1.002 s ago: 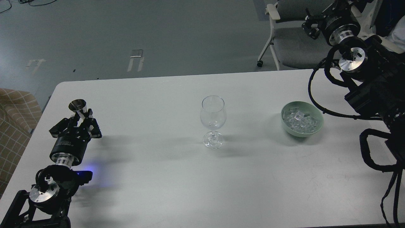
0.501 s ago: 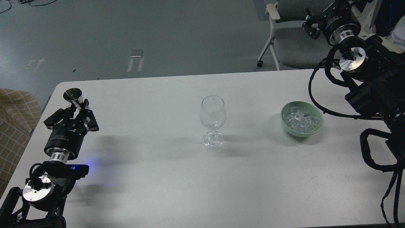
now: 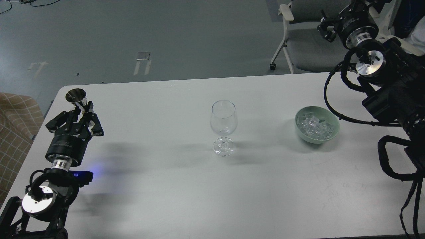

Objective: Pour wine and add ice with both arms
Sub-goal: 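Lift the jigger off the table with the left gripper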

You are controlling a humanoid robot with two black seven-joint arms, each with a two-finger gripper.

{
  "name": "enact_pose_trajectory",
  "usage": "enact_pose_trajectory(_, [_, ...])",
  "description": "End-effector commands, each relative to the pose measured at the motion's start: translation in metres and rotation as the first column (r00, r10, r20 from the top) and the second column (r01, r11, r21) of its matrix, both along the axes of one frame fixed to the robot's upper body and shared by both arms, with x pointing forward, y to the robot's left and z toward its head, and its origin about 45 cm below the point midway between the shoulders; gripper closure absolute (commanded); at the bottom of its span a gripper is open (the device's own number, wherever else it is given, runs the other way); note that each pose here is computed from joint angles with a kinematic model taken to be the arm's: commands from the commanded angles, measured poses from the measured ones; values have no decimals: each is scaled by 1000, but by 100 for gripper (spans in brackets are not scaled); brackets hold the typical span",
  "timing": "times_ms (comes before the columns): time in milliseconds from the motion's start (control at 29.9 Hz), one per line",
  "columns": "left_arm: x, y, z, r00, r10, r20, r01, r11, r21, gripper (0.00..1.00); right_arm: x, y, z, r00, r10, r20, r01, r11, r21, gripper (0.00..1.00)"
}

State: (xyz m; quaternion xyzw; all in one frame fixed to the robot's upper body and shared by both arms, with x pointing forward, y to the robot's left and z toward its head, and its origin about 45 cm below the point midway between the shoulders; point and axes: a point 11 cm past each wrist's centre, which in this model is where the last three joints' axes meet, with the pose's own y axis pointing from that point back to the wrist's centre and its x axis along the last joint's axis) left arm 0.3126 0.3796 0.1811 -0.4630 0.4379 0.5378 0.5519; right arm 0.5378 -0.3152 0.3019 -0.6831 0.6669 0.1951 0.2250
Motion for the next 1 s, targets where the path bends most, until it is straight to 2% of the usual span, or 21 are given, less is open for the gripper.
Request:
enact_pose_trajectory(0, [-1,-1,2,1000,-17,3,17,1000,18,98,0,2,0,1000,6,3,-6,1000,2,0])
enact_pose_trajectory(134, [-3,-8,0,998,-54,-9,55,998,36,98,0,3,0,1000,7,2,-7,1000,2,0])
enact_pose_trajectory(501, [-6,-6,0,998,-63,-20,64,997,54,100,-1,-1,-1,1000,3,1,-3,1000,0,0])
enact_pose_trajectory(601, [-4,-19,12,995,-101,0,101,993,55,100,-1,-1,-1,1000,3,1,-3,1000,0,0])
enact_pose_trajectory(969, [3,-68,4,967,-250,-42,252,967,28,100,-1,2,-2,1000,15,-4,-15,1000,-22,0])
